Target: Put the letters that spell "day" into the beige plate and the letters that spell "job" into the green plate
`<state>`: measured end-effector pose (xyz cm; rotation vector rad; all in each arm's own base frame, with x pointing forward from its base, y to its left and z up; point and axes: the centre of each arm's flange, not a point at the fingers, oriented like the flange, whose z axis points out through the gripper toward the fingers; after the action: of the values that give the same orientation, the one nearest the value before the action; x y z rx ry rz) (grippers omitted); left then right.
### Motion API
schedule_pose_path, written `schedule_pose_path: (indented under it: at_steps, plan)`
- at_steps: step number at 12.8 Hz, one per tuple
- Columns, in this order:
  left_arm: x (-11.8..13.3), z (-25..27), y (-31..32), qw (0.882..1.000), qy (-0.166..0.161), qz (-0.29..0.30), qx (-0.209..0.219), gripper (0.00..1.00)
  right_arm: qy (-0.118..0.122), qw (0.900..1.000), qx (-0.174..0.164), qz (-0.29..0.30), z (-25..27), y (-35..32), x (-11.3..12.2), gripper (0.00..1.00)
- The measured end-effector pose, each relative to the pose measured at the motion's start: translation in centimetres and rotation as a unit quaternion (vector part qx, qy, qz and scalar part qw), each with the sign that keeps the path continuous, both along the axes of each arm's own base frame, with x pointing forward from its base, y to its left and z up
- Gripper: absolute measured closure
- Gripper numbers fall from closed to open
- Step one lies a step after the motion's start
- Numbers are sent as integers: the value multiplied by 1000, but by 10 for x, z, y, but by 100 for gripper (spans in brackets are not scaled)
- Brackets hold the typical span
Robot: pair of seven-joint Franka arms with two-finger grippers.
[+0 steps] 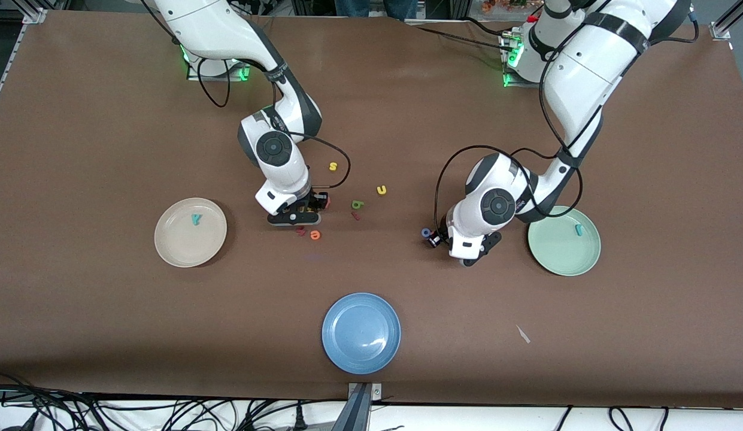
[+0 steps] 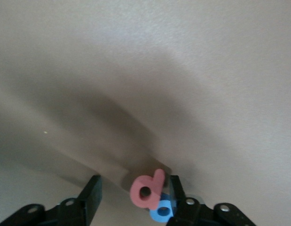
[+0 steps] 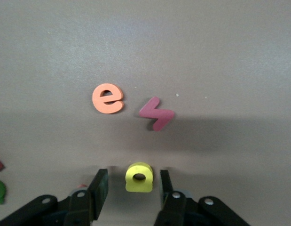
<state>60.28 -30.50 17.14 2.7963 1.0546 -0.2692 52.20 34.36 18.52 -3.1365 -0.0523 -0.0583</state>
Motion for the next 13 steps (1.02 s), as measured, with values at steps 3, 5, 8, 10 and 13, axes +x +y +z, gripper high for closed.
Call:
schedule_pose_path:
  at_steps: [3,5,8,10,13]
  plan:
    - [0,-1,-7,1000,1,7,-1,40,-2,1000,1,0,-6,-2,-2,48]
    - [0,-2,-7,1000,1,8,-1,43,-3,1000,1,0,-7,-2,-3,49]
    - [0,-1,-7,1000,2,9,-1,63,-4,1000,0,-1,-8,-5,-2,64]
    - [0,-1,-7,1000,2,9,-1,70,-4,1000,0,-2,-7,-6,-2,73]
    - [3,1,-6,1000,-1,11,-1,74,-4,1000,-2,5,-6,-9,0,73]
